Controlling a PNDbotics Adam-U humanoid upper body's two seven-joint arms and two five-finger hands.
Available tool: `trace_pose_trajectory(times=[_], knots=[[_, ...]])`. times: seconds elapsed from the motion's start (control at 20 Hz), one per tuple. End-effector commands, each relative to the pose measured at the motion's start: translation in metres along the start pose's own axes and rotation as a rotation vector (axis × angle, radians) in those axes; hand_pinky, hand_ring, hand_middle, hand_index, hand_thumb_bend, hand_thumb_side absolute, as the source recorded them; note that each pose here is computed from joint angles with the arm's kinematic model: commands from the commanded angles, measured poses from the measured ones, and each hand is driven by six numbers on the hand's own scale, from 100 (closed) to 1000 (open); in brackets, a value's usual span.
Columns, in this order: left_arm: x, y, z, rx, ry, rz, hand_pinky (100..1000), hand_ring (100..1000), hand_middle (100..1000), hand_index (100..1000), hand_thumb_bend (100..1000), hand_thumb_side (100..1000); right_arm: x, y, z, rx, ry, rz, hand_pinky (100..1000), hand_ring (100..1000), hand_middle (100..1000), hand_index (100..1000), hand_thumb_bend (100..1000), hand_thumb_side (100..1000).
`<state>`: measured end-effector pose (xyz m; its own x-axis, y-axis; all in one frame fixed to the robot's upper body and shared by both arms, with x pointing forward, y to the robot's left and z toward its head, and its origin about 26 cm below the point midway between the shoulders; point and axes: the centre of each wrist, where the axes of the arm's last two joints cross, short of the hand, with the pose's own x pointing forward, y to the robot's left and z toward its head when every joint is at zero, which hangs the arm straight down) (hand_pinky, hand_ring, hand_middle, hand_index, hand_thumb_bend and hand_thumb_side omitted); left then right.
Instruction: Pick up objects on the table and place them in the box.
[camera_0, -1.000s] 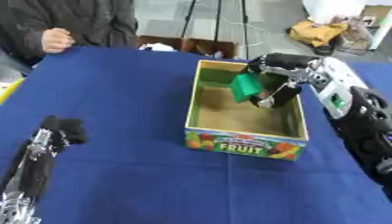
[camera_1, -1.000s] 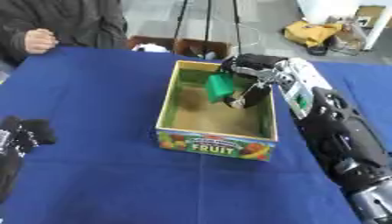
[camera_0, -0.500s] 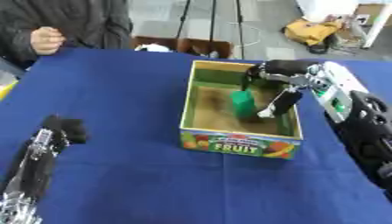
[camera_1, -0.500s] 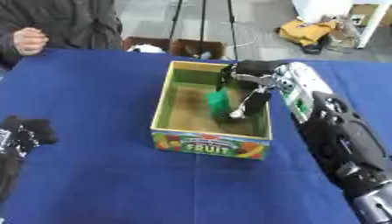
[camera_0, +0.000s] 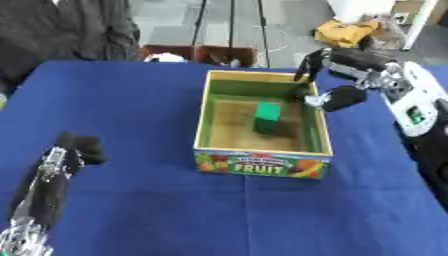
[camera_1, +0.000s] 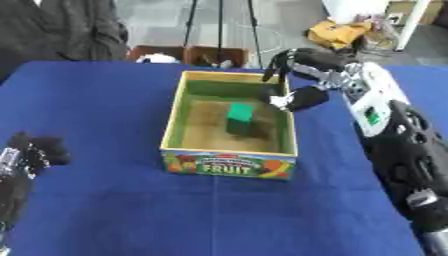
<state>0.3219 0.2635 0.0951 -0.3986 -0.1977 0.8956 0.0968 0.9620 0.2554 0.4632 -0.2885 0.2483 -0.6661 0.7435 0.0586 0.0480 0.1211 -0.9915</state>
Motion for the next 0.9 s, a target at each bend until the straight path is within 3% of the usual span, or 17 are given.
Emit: trace_pose_trajectory(times=[0.05,0.15,0.4,0.9], knots=[[0.004,0.008,-0.001,0.024,-0.012,-0.019,687,591,559,716,405,1000,-0.010,-0.035,0.030,-0.140,0.056,0.024,678,604,723,767,128,568],[0.003,0.009,-0.001,0.035,-0.011,-0.022,687,591,559,716,405,1000,-0.019,-0.031,0.049,-0.167,0.109,0.002,661,595,725,770,115,591],[0.003,0.012,0.000,0.061,-0.013,-0.025,687,591,559,716,403,1000,-0.033,0.001,0.080,-0.266,0.232,-0.145,612,572,720,762,100,631],[0.003,0.013,0.001,0.069,-0.017,-0.037,687,594,561,717,401,999,-0.014,0.059,0.114,-0.498,0.371,-0.407,589,551,677,731,100,652]])
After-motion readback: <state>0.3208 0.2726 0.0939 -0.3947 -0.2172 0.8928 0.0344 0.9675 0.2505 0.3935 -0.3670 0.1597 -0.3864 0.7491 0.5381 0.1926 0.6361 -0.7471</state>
